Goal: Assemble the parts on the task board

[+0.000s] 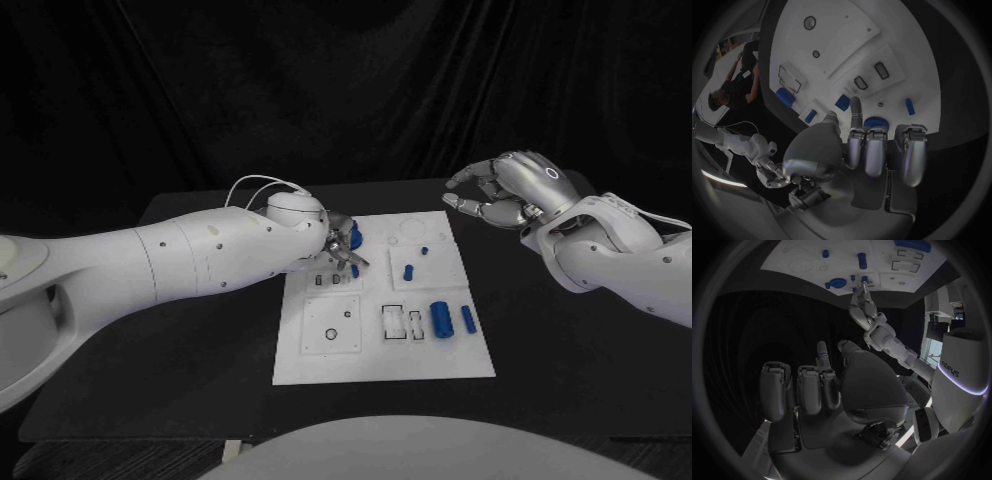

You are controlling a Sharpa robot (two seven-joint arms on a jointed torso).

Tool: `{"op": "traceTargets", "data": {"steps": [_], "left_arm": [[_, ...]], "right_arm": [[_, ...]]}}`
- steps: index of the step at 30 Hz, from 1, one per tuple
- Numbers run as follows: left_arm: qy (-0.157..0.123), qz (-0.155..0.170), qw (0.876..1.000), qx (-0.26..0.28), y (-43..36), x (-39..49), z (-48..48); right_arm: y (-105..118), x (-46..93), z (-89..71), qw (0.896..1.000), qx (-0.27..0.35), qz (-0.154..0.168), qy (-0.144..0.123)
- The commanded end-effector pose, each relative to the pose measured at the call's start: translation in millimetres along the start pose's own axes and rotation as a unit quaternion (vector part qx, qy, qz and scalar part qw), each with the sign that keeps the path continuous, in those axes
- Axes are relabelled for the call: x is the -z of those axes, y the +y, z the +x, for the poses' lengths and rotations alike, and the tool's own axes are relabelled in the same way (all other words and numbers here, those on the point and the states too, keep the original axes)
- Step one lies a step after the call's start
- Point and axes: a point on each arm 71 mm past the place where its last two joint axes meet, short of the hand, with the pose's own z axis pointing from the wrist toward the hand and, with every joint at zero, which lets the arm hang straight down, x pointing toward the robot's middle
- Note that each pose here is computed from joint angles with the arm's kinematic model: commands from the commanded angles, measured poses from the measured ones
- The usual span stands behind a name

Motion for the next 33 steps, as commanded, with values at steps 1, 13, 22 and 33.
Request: {"op": "traceTargets", "data": {"steps": [1, 13, 22, 33], "left_arm": [[0.011, 0.012, 1.000, -0.005, -4.3, -0.7, 2.5], [0.011, 0.017, 1.000, -0.005, -7.8, -2.3, 3.5], [0.011, 0.018, 1.000, -0.005, -8.6, -3.5, 3.0], [0.014, 0.020, 1.000, -0.006, -9.9, -4.5, 3.5]], "right_arm": [[-2.0, 0.7, 0.9, 1.000, 0.000, 0.011, 0.003], [-2.2, 0.8, 1.1, 1.000, -0.001, 0.014, 0.004], [-2.6, 1.4, 1.0, 1.000, -0.002, 0.017, 0.005], [-3.7, 1.7, 1.0, 1.000, -0.003, 0.020, 0.006]]}}
